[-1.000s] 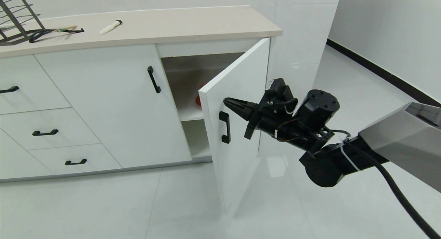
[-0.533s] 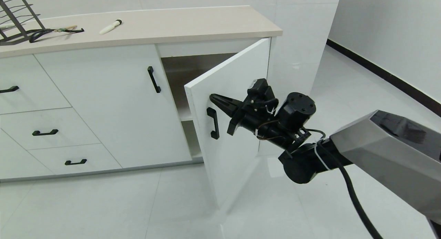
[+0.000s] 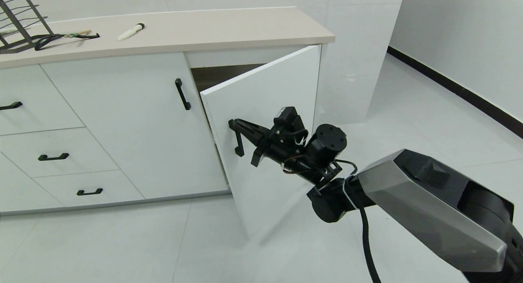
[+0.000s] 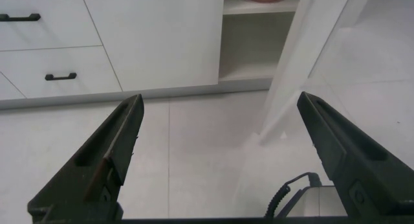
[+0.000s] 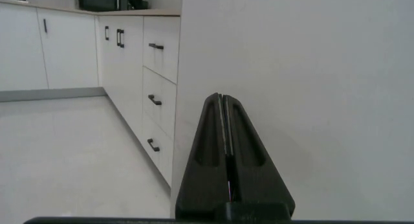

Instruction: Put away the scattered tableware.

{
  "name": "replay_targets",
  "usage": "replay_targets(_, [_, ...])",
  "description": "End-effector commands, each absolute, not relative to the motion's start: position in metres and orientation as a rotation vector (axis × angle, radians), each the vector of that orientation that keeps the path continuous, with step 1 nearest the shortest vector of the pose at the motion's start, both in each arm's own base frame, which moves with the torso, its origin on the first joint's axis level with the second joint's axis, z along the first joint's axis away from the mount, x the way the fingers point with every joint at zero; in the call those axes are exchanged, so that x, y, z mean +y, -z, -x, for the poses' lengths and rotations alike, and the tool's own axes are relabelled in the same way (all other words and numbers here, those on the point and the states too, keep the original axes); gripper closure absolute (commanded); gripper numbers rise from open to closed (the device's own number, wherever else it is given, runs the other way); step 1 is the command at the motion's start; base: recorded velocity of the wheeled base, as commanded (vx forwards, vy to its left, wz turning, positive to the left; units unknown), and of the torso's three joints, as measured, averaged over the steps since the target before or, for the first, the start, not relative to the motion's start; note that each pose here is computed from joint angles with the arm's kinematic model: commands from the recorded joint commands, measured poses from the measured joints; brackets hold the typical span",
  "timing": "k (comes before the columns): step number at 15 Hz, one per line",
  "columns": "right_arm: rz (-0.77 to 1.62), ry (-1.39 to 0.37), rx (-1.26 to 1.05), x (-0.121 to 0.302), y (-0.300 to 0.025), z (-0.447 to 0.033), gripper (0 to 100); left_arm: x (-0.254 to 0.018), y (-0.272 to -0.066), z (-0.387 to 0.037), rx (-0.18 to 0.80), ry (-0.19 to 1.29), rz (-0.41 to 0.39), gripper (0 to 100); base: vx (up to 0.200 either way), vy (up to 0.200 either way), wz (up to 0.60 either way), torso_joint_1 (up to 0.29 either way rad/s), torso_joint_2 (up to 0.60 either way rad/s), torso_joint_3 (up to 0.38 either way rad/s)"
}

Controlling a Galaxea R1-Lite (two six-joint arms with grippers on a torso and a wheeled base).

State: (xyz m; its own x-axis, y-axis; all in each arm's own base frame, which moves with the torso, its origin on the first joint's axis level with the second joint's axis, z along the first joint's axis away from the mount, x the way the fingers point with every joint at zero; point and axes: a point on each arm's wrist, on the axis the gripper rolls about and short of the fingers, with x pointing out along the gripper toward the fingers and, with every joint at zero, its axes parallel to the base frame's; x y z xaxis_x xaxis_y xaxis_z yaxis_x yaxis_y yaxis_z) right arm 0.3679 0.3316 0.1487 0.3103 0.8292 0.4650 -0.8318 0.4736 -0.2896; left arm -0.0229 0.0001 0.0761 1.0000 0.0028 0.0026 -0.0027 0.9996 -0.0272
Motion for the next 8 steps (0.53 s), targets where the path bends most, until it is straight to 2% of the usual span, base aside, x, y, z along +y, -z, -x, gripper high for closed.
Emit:
replay_targets(1, [-0.005, -1.104, -0.599, 0.336, -0.140, -0.369, 100, 0.000, -0.076, 0.023, -0.003, -0.003, 0.028, 0, 0.000, 0.000, 0.00, 0.000, 0.00, 0.000])
replay_targets(5, [-0.091, -1.103, -0.695, 0.309, -0.196, -0.345, 100, 0.000, -0.076, 0.023, -0.003, -0.003, 0.028, 0, 0.000, 0.000, 0.00, 0.000, 0.00, 0.000])
replay_targets(8, [-0.078, -1.106, -0.615, 0.273, -0.212, -0.306, 100, 0.000, -0.076, 0.023, -0.003, -0.005, 0.028, 0, 0.000, 0.000, 0.00, 0.000, 0.00, 0.000])
